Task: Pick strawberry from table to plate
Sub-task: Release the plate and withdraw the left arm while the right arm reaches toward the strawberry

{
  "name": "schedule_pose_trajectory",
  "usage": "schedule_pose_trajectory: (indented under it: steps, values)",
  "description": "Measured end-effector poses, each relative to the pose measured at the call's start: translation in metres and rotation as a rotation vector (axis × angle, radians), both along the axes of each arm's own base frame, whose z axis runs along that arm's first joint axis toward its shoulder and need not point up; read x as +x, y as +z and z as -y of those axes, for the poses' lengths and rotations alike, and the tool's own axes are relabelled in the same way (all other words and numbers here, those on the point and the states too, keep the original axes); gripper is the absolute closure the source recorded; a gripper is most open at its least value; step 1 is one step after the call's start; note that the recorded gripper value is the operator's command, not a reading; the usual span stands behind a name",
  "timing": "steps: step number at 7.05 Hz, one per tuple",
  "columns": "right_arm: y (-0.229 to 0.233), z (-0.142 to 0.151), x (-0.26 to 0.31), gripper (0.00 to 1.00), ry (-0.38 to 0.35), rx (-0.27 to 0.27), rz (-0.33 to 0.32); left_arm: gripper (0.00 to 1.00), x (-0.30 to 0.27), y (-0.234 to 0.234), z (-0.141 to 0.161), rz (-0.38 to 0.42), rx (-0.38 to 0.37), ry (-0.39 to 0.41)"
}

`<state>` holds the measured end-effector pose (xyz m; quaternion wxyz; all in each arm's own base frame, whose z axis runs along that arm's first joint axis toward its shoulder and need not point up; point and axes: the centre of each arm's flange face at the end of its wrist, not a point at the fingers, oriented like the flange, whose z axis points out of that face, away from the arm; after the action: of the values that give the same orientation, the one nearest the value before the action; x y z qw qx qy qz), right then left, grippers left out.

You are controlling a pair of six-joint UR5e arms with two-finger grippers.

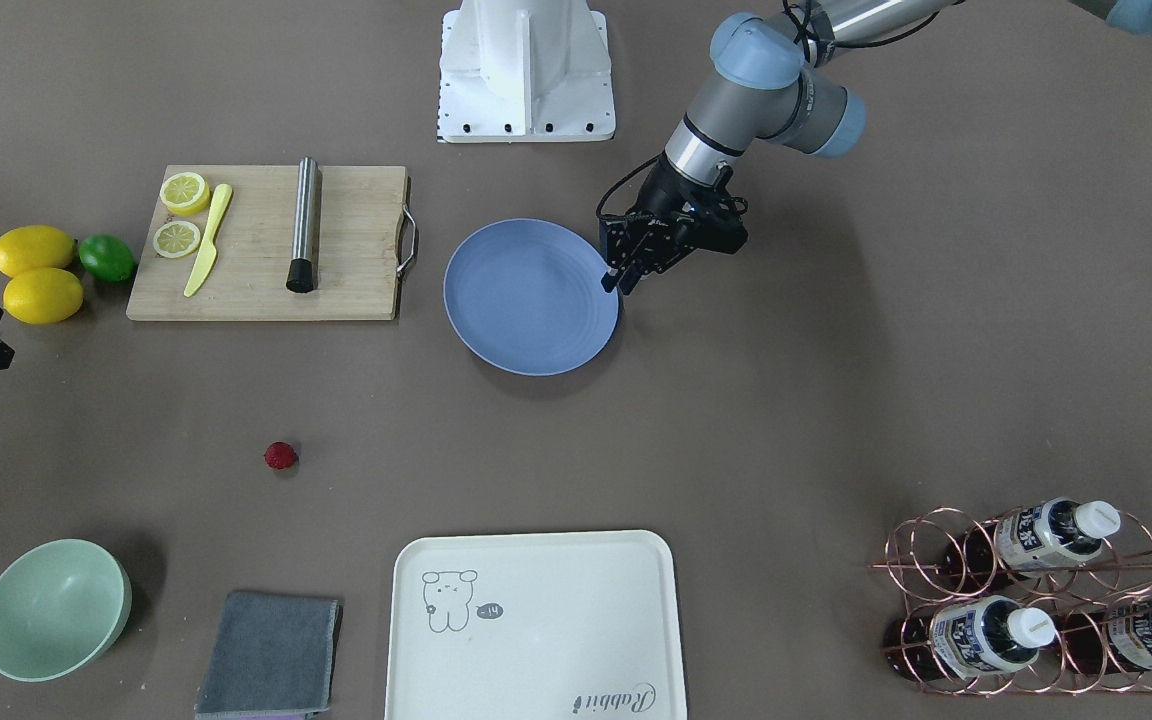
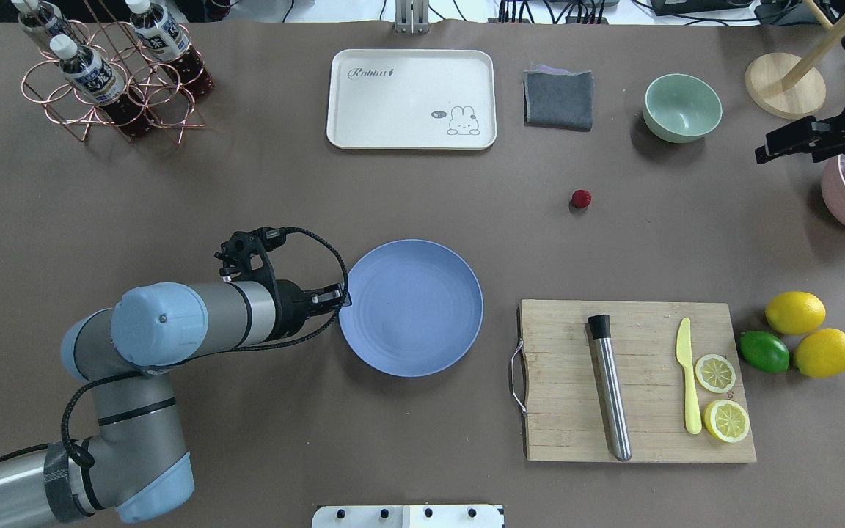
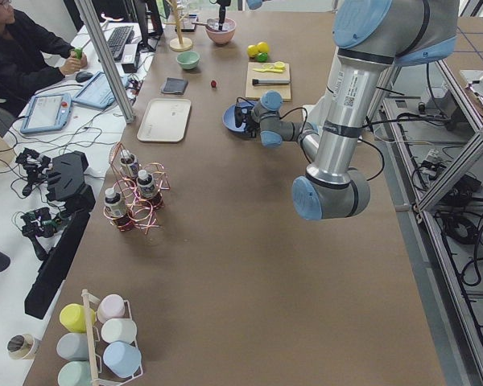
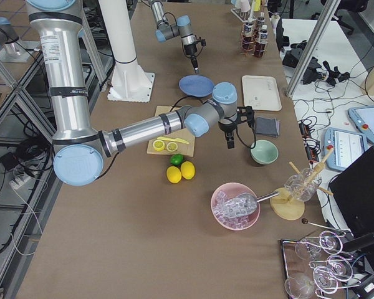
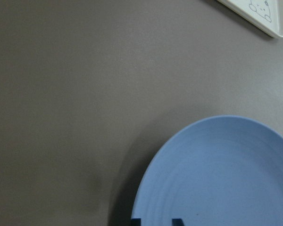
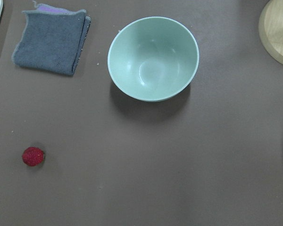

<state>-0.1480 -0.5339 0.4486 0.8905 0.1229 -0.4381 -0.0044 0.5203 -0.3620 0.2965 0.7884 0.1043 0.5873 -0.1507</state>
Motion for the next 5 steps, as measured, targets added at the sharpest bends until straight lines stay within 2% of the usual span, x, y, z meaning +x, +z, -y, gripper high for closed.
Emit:
schedule_pose_trajectory:
  steps: [1,3,4,5]
  values:
    - [-0.016,0.004,-0.022,0.0,-0.003,0.01,0.004,0.02,-0.006,-0.002,0.006,-0.004,0.0,-0.005]
    - [-0.051,0.014,-0.084,0.0,0.017,0.014,0.0,0.02,-0.045,-0.004,0.043,-0.005,-0.004,-0.031]
    - [-0.065,0.017,-0.12,0.0,0.028,0.011,-0.005,0.02,-0.076,-0.002,0.063,0.038,0.027,-0.028]
    - [-0.073,0.018,-0.15,0.0,0.037,0.004,-0.011,0.02,-0.104,-0.001,0.077,0.116,0.091,-0.006]
